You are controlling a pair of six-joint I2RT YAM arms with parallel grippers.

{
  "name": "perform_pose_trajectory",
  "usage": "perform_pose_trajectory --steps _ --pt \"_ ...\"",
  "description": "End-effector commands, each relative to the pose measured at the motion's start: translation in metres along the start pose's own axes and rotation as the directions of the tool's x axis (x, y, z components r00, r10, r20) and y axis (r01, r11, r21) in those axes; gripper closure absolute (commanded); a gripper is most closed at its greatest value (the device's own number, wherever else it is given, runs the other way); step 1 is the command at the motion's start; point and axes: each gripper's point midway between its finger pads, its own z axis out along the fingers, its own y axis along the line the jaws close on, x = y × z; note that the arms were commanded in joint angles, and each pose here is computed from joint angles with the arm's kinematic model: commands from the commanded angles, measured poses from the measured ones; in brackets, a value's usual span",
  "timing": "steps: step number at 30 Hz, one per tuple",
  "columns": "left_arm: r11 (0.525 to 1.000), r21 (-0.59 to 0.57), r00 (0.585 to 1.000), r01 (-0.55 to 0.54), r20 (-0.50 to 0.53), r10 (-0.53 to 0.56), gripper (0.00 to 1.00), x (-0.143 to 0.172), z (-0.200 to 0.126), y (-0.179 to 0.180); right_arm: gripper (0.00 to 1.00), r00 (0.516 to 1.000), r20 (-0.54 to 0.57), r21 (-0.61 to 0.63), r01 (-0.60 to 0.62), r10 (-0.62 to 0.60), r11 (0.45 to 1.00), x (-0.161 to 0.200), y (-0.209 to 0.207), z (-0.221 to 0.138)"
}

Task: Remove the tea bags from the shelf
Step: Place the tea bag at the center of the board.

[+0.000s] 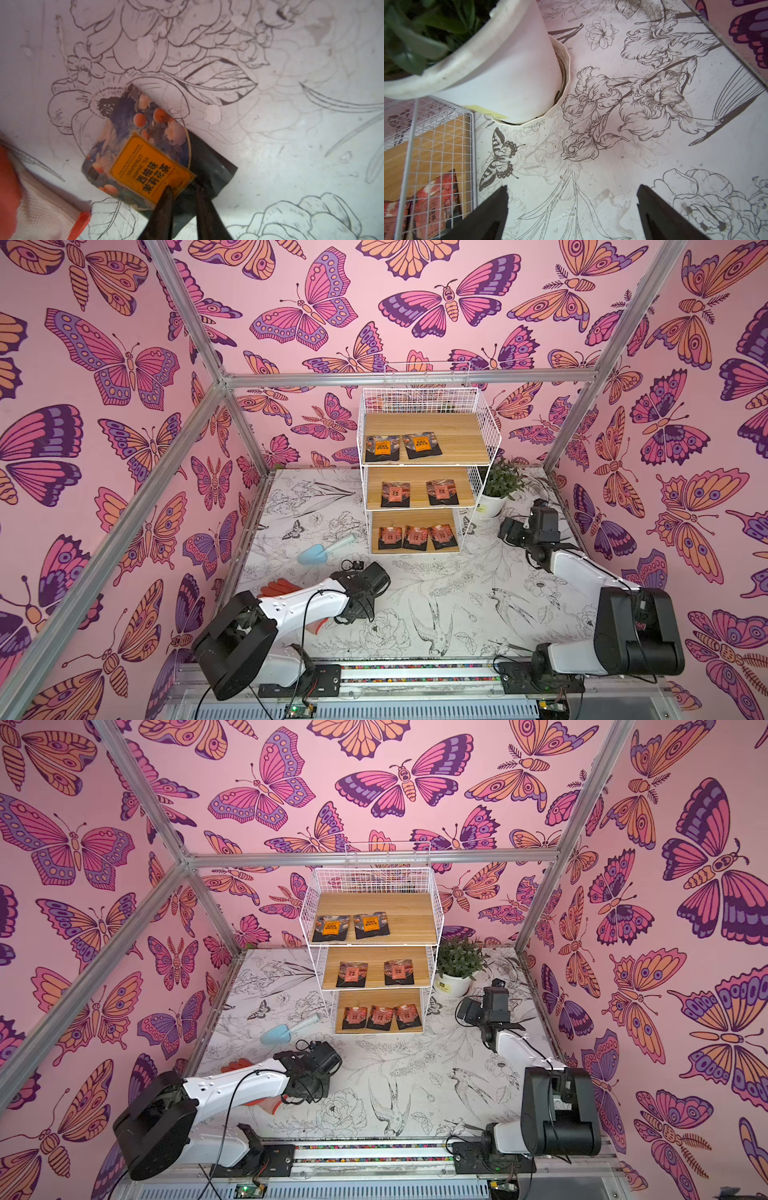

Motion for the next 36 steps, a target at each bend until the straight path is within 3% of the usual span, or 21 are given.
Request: perform_pose_trajectory --steps 1,5,9,11,14,24,36 --pt "1.0 -0.001 1.0 -0.002 0.009 0.002 0.65 -0.007 -0.019 0.004 0.01 1.0 0.016 0.004 -0.003 0.003 1.0 -0.01 0.002 0.0" --pt "0.999 -0.015 0.999 0.036 -0.007 -0.036 0.44 -0.004 -0.025 0.015 0.01 1.0 0.011 0.005 -0.002 0.002 1.0 -0.01 0.002 0.001" --pt "0.993 0.033 0.994 0.111 -0.02 -0.111 0.32 0.002 -0.025 0.022 0.01 1.0 0.014 0.004 -0.002 0.002 1.0 -0.011 0.002 0.0" --pt "0.984 0.088 0.988 0.152 -0.029 -0.15 0.27 0.003 -0.021 0.019 0.01 1.0 0.014 0.003 -0.003 0.003 1.0 -0.01 0.002 0.0" --pt "0.955 0.183 0.972 0.233 -0.04 -0.23 0.1 0.002 -0.018 0.015 0.01 1.0 0.014 0.003 -0.002 0.002 1.0 -0.011 0.002 0.0" --pt "0.92 0.247 0.952 0.305 -0.085 -0.293 0.02 0.0 -0.01 0.018 0.01 1.0 0.013 0.004 -0.002 0.002 1.0 -0.011 0.002 0.001" --pt "0.939 0.225 0.963 0.261 -0.125 -0.238 0.01 -0.013 0.011 0.009 0.01 1.0 0.011 0.004 -0.002 0.002 1.0 -0.011 0.003 0.002"
